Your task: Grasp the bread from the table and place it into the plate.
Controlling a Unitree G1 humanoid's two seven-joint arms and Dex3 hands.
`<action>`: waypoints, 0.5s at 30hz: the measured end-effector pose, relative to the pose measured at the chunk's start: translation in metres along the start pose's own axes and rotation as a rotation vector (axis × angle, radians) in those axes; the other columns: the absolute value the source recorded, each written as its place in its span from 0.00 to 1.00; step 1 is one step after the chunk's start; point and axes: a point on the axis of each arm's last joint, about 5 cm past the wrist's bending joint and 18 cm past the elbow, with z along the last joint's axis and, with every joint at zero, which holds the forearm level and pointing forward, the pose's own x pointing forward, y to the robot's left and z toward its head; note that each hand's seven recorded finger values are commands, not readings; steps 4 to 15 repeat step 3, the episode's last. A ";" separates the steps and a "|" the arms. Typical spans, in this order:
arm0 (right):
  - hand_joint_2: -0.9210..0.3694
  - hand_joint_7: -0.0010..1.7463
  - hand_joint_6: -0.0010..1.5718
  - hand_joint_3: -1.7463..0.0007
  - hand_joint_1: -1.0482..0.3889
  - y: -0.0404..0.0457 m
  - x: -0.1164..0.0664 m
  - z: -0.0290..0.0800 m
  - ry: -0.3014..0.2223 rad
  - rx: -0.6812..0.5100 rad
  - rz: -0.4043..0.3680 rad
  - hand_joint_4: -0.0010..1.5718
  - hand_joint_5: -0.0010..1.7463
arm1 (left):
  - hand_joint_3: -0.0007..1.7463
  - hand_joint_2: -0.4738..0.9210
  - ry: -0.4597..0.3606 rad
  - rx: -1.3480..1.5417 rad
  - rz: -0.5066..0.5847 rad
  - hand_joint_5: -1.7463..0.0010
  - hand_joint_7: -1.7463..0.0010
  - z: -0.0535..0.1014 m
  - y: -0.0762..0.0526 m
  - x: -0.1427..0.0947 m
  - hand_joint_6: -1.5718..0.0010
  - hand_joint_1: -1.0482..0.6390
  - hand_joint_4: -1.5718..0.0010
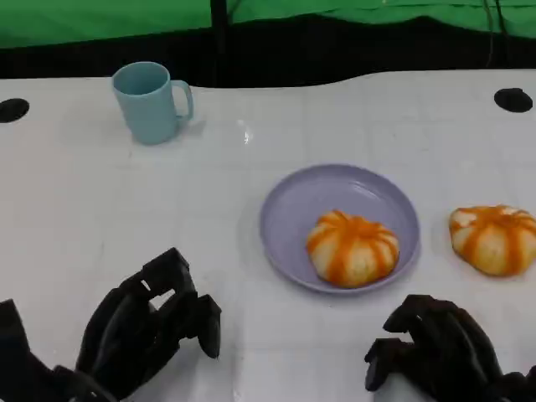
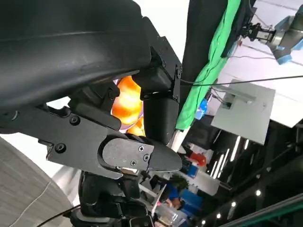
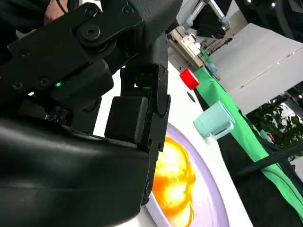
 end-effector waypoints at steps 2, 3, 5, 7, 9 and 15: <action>0.15 0.21 1.00 1.00 0.00 -0.0009 0.000 0.001 0.000 -0.006 0.000 1.00 0.43 | 0.10 1.00 0.002 -0.001 -0.001 0.00 0.00 -0.001 0.000 0.000 0.60 0.25 0.43; 0.15 0.21 1.00 1.00 0.00 -0.0013 0.000 0.001 0.000 -0.009 0.000 1.00 0.43 | 0.10 1.00 0.003 0.002 -0.001 0.00 0.00 -0.001 0.000 0.000 0.60 0.25 0.43; 0.15 0.21 1.00 1.00 0.00 -0.0013 0.000 0.001 0.000 -0.009 0.000 1.00 0.43 | 0.10 1.00 0.003 0.002 -0.001 0.00 0.00 -0.001 0.000 0.000 0.60 0.25 0.43; 0.15 0.21 1.00 1.00 0.00 -0.0013 0.000 0.001 0.000 -0.009 0.000 1.00 0.43 | 0.10 1.00 0.003 0.002 -0.001 0.00 0.00 -0.001 0.000 0.000 0.60 0.25 0.43; 0.15 0.21 1.00 1.00 0.00 -0.0013 0.000 0.001 0.000 -0.009 0.000 1.00 0.43 | 0.10 1.00 0.003 0.002 -0.001 0.00 0.00 -0.001 0.000 0.000 0.60 0.25 0.43; 0.15 0.21 1.00 1.00 0.00 -0.0013 0.000 0.001 0.000 -0.009 0.000 1.00 0.43 | 0.10 1.00 0.003 0.002 -0.001 0.00 0.00 -0.001 0.000 0.000 0.60 0.25 0.43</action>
